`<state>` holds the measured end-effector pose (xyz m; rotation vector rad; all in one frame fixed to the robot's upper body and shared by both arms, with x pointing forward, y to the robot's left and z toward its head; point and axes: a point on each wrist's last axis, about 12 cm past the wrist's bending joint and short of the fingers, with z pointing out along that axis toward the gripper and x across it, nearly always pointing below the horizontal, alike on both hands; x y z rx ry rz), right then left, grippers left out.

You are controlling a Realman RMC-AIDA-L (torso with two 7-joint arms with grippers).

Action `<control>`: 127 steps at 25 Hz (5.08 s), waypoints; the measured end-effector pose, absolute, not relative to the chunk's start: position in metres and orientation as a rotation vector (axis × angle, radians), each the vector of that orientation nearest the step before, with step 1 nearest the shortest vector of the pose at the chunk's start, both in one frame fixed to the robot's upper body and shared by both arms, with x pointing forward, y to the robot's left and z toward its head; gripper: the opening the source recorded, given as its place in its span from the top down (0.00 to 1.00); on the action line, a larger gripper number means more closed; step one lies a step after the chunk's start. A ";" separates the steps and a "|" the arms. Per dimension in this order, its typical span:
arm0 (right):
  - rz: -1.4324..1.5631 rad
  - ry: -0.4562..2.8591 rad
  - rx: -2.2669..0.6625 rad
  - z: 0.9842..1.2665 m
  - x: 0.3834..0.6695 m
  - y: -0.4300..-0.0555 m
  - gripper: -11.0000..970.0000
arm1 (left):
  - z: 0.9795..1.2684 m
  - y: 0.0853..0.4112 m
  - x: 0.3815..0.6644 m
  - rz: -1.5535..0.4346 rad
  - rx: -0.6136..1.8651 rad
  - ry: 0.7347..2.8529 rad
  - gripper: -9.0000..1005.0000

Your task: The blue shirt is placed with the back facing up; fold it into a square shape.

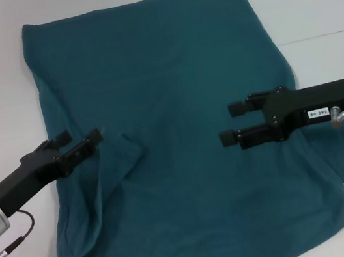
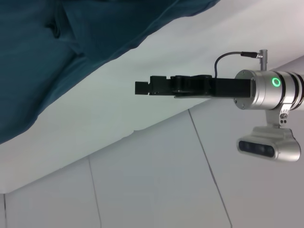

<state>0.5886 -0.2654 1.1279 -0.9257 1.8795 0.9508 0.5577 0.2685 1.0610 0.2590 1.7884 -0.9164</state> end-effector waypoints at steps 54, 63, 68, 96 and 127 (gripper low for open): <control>0.973 2.196 0.188 1.098 0.540 -0.394 0.09 | 1.087 0.249 0.533 -1.151 0.676 1.645 0.08; 0.958 2.171 0.370 1.083 0.519 -0.410 0.09 | 1.083 0.242 0.531 -1.165 0.726 1.673 0.08; 0.901 2.165 0.406 1.076 0.523 -0.408 0.09 | 1.082 0.242 0.530 -1.167 0.725 1.680 0.08; 0.854 2.203 0.393 1.055 0.551 -0.376 0.10 | 1.081 0.244 0.530 -1.160 0.719 1.685 0.08; 0.901 2.075 0.454 1.050 0.554 -0.368 0.97 | 1.085 0.244 0.536 -1.147 0.718 1.687 0.08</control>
